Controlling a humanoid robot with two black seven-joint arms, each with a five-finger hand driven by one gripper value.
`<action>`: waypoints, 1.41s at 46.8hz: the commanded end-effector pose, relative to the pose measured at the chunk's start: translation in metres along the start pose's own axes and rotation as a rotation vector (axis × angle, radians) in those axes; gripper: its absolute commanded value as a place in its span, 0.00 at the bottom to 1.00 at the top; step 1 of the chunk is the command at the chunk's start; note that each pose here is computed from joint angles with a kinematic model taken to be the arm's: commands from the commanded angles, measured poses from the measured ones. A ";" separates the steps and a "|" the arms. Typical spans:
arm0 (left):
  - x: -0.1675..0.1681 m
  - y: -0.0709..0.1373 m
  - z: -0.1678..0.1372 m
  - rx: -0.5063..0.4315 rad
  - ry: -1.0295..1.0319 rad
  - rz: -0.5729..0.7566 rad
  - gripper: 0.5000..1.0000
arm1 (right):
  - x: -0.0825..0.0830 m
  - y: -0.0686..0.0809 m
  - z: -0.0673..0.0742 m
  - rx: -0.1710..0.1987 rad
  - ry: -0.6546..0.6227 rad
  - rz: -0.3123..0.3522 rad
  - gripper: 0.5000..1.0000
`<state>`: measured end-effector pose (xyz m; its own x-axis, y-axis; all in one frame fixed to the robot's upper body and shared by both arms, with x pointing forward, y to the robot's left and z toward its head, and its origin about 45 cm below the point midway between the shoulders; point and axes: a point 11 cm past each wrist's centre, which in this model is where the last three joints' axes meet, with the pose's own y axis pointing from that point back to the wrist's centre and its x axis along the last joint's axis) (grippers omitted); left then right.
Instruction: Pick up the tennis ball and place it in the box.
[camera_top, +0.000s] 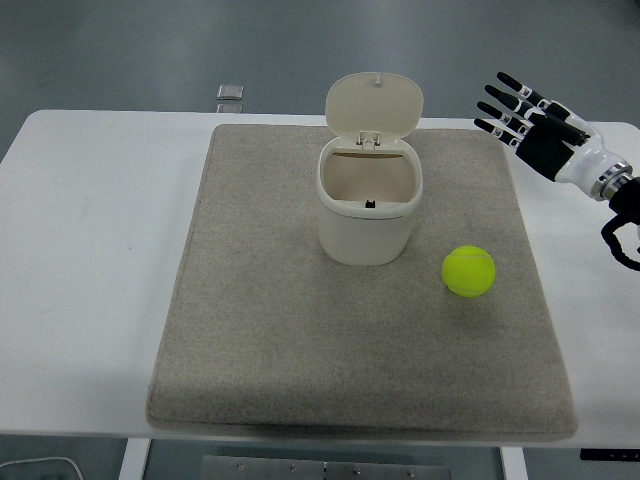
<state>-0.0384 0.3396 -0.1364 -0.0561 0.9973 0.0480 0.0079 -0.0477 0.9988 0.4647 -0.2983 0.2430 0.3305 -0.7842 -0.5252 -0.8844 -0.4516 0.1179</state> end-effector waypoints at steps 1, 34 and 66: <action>0.001 0.000 0.000 0.000 0.001 0.002 0.98 | 0.000 0.000 0.000 0.000 0.000 -0.002 0.81; 0.000 0.000 0.000 0.001 -0.004 0.000 0.98 | 0.002 0.002 -0.007 0.014 0.015 0.006 0.82; 0.000 0.000 0.000 0.001 -0.004 0.000 0.98 | 0.006 0.015 -0.033 -0.005 0.162 -0.051 0.81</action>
<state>-0.0387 0.3396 -0.1364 -0.0524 0.9975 0.0480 0.0088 -0.0476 0.9988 0.4654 -0.3210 0.2696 0.4082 -0.8099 -0.4213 -0.8705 -0.4843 0.0874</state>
